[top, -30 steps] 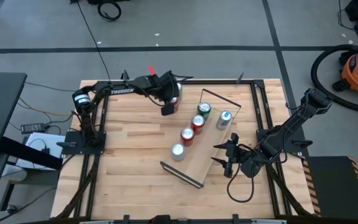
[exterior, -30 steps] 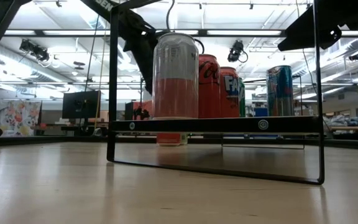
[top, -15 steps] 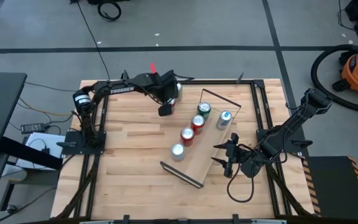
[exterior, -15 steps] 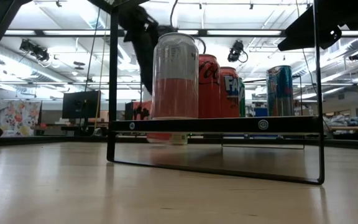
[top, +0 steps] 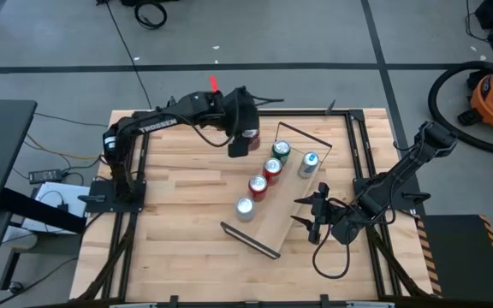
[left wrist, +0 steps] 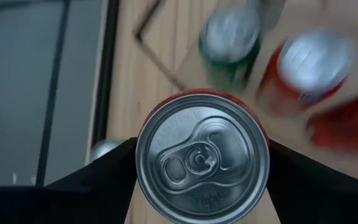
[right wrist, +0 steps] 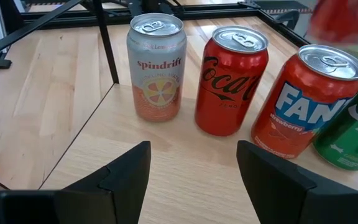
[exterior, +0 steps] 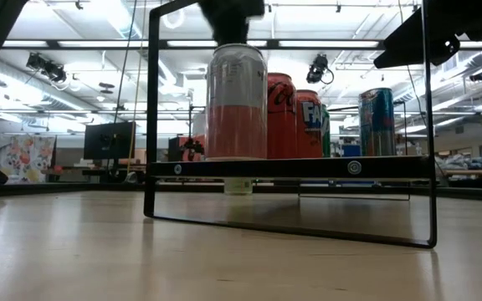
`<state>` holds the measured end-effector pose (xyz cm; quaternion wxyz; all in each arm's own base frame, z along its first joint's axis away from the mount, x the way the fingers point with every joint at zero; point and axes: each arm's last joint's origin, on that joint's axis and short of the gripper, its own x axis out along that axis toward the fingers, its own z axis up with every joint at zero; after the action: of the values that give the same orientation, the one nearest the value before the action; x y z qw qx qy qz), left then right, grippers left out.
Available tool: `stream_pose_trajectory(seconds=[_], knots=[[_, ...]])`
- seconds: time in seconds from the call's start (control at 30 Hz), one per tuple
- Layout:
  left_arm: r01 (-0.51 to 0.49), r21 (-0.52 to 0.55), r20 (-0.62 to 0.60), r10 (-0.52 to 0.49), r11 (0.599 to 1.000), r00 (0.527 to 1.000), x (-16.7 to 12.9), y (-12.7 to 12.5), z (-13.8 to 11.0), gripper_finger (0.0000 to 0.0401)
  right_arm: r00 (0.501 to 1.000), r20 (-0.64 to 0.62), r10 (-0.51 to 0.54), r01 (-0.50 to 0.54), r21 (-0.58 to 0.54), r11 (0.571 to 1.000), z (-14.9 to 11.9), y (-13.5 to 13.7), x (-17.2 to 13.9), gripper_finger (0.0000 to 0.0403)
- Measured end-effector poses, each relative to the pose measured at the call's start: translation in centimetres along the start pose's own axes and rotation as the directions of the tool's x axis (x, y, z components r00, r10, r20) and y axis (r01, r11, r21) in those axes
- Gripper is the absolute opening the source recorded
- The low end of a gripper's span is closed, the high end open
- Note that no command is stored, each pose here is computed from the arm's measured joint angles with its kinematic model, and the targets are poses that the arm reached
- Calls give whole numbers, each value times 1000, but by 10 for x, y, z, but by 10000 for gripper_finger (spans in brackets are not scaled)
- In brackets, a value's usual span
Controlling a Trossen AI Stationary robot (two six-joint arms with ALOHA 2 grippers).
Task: Place canned beverage on shelf
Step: Put the orange soda can on the shelf
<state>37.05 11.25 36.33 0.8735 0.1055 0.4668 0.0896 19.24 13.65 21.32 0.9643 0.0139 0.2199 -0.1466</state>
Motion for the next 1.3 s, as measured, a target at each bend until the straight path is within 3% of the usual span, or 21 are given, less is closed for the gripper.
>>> stream_pose_trajectory(seconds=[0.27, 0.47, 0.83, 1.07, 1.3], knots=[[-19, 36, 168, 13, 999, 986, -46, -27, 33, 298, 1000, -4, 1, -1, -4, 1000, -1, 0, 0, 250], [21, 66, 229, -35, 998, 973, -56, -57, 45, 298, 996, -55, 68, -68, 4, 998, -4, 2, -6, 250], [92, 8, 299, -90, 996, 950, -41, -100, 54, 298, 994, -97, 52, -43, 94, 995, -15, -7, -35, 250], [145, -79, 428, -98, 986, 898, -39, -113, 70, 298, 992, -127, 10, 4, 107, 994, -20, -14, -38, 250], [189, -75, 320, -156, 979, 934, 3, -151, 70, 298, 979, -204, -9, 42, 159, 986, -27, -19, -40, 250]])
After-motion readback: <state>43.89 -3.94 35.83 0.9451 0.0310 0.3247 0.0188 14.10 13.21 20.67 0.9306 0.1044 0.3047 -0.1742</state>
